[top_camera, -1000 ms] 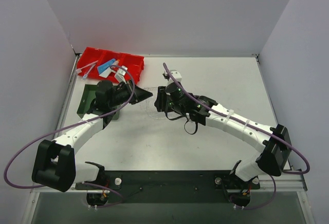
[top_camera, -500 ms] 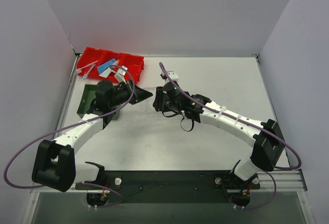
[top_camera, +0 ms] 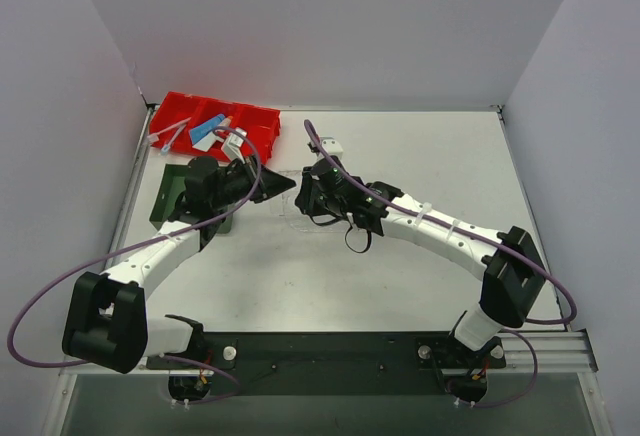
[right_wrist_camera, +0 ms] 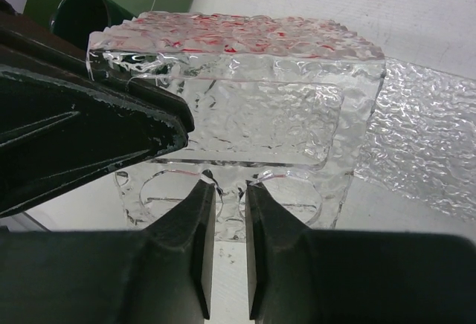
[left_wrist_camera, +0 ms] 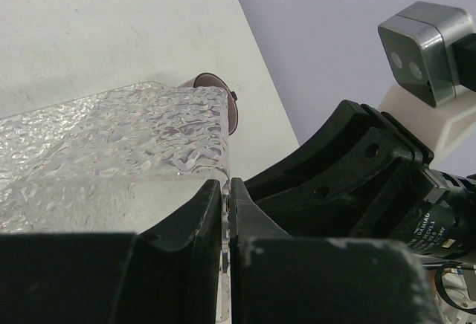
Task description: Prepare toiletry sets of a toothbrush and toothpaste on the tray
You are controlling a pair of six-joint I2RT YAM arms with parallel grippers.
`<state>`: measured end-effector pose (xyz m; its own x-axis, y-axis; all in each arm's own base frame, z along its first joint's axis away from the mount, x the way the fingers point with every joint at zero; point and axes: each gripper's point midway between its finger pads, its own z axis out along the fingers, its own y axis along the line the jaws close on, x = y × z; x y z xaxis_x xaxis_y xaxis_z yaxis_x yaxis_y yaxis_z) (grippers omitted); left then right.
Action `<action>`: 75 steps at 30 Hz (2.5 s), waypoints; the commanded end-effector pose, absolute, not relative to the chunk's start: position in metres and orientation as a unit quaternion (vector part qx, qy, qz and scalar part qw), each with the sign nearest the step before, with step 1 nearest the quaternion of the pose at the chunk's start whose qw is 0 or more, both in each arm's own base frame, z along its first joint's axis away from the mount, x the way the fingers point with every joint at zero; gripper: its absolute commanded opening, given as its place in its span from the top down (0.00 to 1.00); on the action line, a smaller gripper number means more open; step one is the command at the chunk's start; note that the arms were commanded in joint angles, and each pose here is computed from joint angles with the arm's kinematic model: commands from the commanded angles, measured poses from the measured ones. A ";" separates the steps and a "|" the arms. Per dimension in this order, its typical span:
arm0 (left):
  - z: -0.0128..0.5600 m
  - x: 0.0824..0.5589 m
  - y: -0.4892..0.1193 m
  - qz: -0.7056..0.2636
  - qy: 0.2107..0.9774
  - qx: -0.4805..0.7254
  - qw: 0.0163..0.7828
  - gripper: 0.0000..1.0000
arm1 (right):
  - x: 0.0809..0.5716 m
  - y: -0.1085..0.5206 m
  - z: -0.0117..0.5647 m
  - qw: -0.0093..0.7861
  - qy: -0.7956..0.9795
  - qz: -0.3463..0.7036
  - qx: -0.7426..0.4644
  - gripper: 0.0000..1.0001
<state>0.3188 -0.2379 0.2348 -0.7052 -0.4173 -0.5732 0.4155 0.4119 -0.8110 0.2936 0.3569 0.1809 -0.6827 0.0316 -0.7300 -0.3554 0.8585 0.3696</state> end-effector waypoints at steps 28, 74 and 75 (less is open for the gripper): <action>0.256 0.330 -0.222 -0.371 0.793 0.083 0.476 0.35 | 0.313 0.305 0.203 0.421 0.888 0.181 -0.009 1.00; 0.292 0.343 -0.138 -0.220 0.767 0.009 0.603 0.31 | 0.336 0.268 0.110 0.270 0.963 0.017 0.001 1.00; 0.293 0.344 -0.138 -0.220 0.767 0.009 0.603 0.31 | 0.336 0.268 0.108 0.269 0.963 0.015 0.001 1.00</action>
